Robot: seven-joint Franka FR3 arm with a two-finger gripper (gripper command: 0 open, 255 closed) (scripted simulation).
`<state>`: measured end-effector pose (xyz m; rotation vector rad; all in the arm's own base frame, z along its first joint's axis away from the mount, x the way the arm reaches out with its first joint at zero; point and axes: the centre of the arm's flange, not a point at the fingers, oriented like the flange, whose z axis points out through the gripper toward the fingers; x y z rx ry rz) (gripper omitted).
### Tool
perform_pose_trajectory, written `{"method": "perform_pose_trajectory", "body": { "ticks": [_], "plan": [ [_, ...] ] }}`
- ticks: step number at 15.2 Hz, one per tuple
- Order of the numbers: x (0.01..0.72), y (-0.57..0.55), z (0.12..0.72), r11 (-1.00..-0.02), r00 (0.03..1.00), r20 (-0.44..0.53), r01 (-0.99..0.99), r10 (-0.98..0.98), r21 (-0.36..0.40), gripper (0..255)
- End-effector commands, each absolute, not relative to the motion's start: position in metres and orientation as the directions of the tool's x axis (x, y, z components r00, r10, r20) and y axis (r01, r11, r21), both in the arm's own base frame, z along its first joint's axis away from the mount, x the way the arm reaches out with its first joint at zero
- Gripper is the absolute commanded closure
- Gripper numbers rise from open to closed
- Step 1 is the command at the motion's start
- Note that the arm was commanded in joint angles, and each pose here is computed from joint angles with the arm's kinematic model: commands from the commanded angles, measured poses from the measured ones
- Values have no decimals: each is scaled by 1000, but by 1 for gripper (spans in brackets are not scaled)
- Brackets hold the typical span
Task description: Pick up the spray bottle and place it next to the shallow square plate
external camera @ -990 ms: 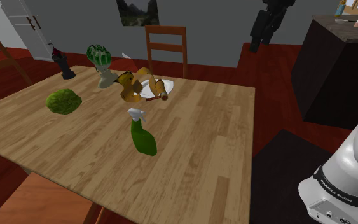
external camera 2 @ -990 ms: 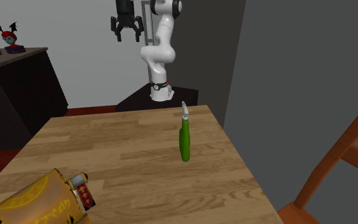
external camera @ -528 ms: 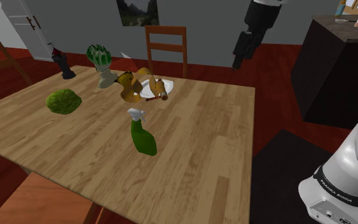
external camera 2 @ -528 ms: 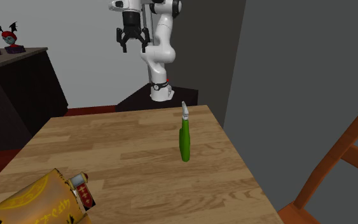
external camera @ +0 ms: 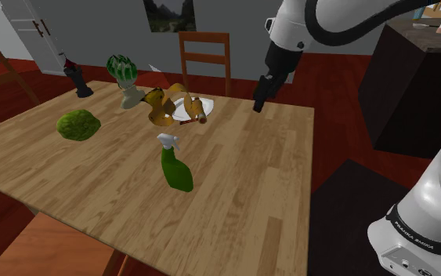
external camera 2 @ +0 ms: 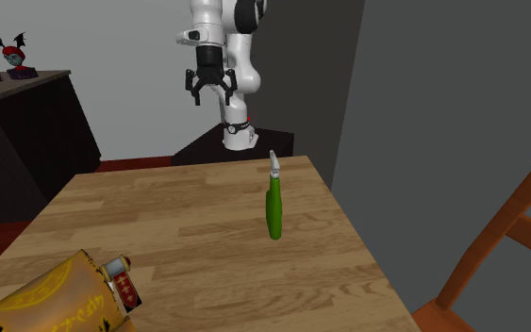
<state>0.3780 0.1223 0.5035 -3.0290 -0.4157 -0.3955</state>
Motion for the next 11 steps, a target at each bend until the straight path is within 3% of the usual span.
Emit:
{"method": "perform_pose_trajectory", "body": {
  "ticks": [1,11],
  "plan": [
    [384,142,486,-956,920,279,292,275,-24,0],
    [423,229,405,-921,861,362,390,358,-17,0]
  ]
}}
